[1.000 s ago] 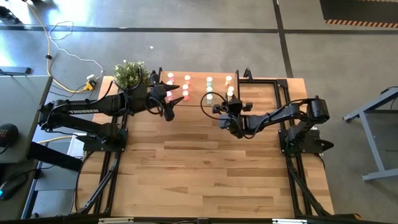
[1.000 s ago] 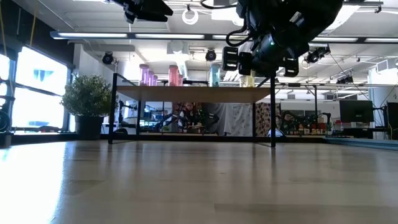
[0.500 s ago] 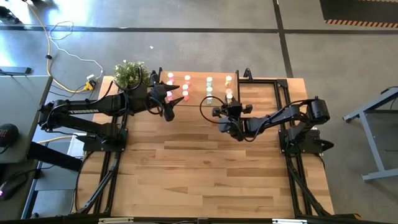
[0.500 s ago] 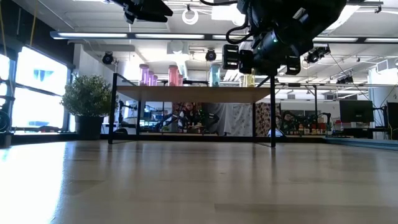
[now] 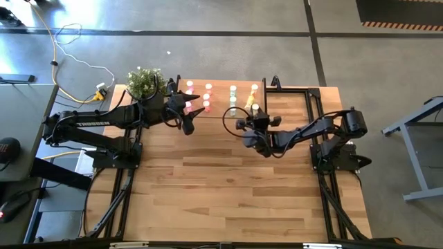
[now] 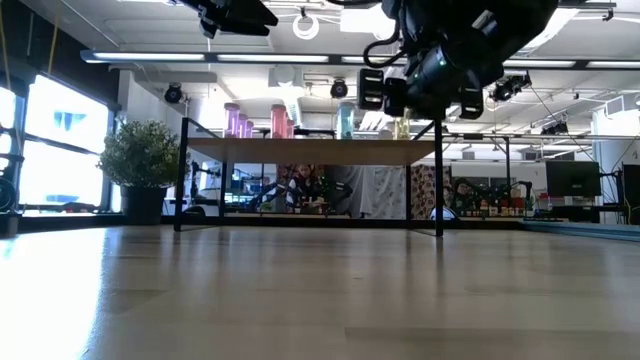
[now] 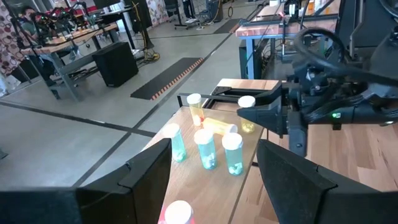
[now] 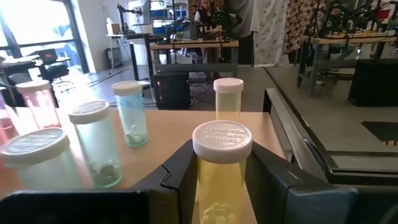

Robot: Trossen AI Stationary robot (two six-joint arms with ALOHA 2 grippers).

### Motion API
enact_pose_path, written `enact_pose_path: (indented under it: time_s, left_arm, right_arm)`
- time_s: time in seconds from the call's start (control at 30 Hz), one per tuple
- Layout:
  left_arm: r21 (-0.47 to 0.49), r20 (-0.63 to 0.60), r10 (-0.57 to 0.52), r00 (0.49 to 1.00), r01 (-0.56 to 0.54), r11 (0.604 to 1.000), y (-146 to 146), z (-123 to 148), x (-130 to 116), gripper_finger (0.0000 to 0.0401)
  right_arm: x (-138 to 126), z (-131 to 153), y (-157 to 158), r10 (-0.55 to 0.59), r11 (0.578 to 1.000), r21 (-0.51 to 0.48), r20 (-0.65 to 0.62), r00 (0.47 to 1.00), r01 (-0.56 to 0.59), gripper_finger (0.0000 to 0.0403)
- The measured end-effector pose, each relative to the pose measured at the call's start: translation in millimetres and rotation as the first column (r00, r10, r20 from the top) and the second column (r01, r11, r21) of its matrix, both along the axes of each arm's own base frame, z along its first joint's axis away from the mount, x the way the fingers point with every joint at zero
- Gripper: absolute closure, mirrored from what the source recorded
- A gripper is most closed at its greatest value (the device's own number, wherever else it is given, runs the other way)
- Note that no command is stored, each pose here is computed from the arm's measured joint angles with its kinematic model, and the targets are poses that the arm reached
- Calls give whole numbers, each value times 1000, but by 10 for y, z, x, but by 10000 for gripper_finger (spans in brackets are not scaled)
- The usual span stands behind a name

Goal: Pick and place medicine bottles onto shelf by color
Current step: Put the yellow pill bottle on the shelf aligned with the other yellow pill bottles

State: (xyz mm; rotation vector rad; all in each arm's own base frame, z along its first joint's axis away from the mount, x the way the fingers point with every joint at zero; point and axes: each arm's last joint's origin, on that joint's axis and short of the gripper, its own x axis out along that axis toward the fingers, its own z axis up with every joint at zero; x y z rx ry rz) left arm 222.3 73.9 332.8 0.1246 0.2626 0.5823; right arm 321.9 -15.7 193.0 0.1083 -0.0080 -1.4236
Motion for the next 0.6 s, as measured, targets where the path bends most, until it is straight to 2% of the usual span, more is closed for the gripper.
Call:
enact_pose_path:
  time_s: [0.37, 0.6]
  left_arm:
    - [-15, 10, 4, 1000, -4, 1000, 0, -1, 1, 174]
    - [-14, 10, 3, 1000, -3, 1000, 0, 1, 1, 174]
  right_arm:
    - [-94, 283, 106, 20, 1000, -7, 77, 997, -19, 295]
    - [-172, 438, 299, 101, 995, 5, 128, 987, -103, 295]
